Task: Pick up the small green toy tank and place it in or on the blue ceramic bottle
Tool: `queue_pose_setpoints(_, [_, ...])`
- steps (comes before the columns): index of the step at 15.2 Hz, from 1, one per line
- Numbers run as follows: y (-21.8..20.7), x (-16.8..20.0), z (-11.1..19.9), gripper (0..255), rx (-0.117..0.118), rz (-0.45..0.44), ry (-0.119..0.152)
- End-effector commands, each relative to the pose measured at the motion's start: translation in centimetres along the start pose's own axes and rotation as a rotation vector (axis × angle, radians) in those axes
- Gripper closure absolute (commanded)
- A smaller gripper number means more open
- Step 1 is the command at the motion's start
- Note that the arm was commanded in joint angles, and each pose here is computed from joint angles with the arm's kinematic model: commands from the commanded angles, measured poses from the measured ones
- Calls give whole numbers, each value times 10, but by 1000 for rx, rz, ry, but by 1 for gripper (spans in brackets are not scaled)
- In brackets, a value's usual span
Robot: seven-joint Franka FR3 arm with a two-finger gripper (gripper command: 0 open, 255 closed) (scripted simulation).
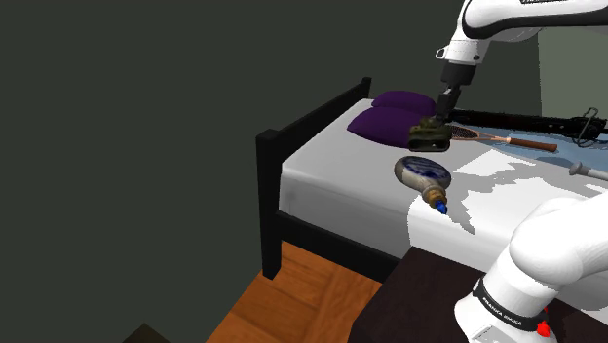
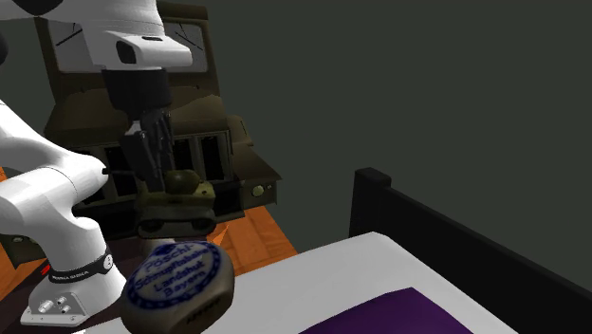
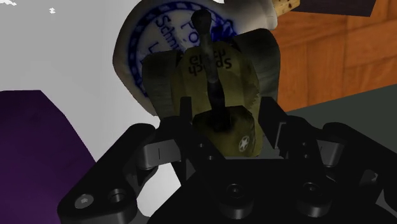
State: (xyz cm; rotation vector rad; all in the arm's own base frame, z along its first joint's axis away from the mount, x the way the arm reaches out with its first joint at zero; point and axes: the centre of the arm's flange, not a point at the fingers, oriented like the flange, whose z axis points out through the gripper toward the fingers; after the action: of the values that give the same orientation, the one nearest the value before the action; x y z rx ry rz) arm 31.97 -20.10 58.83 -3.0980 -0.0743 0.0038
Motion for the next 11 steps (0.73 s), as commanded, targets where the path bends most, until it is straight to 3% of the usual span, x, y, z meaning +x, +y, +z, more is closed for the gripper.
queue_pose_setpoints(1, [0,0,4,255,-1,0,1])
queue_pose_setpoints(7, [0,0,4,255,-1,0,1])
queue_pose_setpoints(8, [0,0,4,0,-1,0,1])
queue_pose_setpoints(11, [0,0,4,0,-1,0,1])
